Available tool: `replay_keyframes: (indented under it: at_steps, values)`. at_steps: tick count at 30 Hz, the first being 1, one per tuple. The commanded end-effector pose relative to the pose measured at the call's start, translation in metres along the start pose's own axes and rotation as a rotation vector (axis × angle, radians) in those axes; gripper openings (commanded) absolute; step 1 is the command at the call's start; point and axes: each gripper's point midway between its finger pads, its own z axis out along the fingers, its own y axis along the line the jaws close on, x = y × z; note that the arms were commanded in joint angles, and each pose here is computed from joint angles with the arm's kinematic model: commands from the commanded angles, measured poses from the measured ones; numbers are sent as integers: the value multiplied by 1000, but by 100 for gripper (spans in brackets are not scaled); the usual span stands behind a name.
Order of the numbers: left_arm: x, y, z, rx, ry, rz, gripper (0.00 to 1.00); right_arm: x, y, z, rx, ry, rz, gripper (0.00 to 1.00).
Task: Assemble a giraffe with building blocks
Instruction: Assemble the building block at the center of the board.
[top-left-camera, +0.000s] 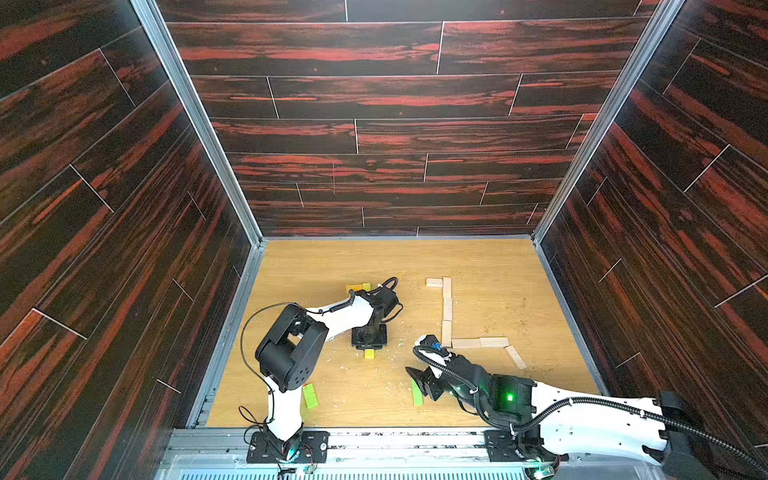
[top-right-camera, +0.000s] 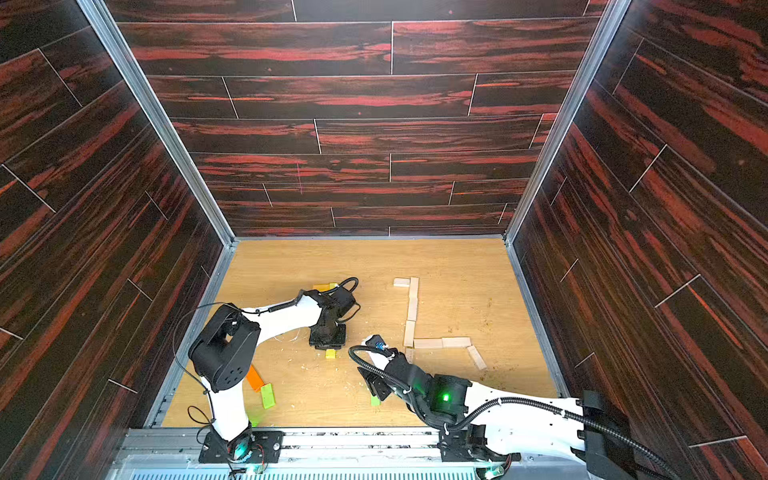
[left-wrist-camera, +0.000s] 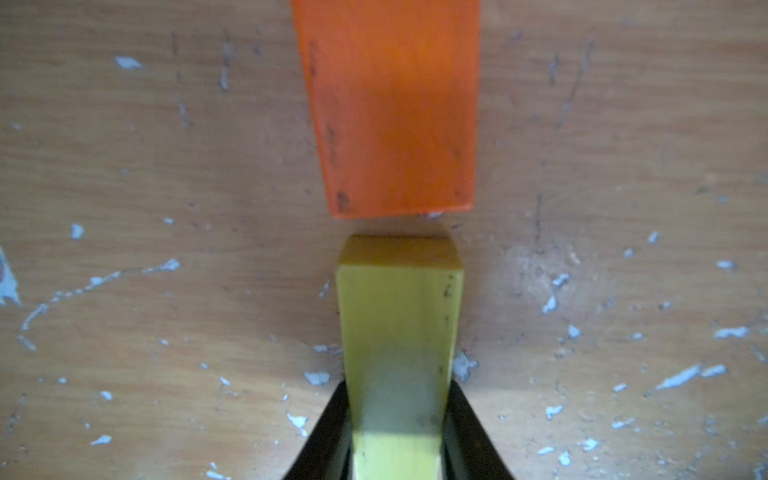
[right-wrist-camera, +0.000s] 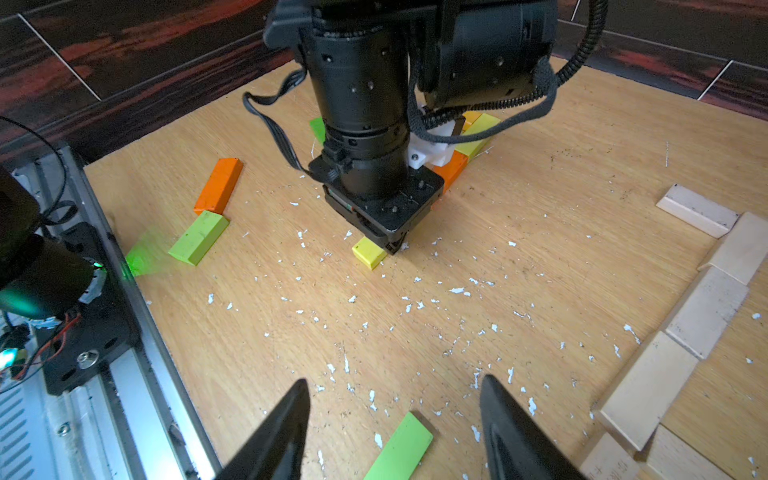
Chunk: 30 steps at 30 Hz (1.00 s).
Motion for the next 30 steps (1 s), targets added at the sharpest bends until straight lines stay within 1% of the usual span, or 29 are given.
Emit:
replay_keyframes:
  at_steps: [1, 15, 20, 23, 28, 30]
  values:
    - [-3, 2, 2, -9, 4, -9, 24, -9, -1, 0, 10, -20, 2, 65]
    - [-8, 6, 10, -8, 19, -16, 25, -7, -3, 0, 13, -15, 5, 65]
    - [-9, 5, 11, -7, 22, -11, 27, -6, -3, 1, 14, -11, 7, 65]
    - [-10, 5, 11, -6, 19, -11, 30, -7, -2, 1, 12, -14, 8, 65]
    - [-11, 5, 8, -4, 13, -7, 38, -7, -2, 2, 10, -13, 9, 65]
    - [-12, 4, 7, -3, 11, -5, 39, -7, -2, 2, 10, -12, 8, 65]
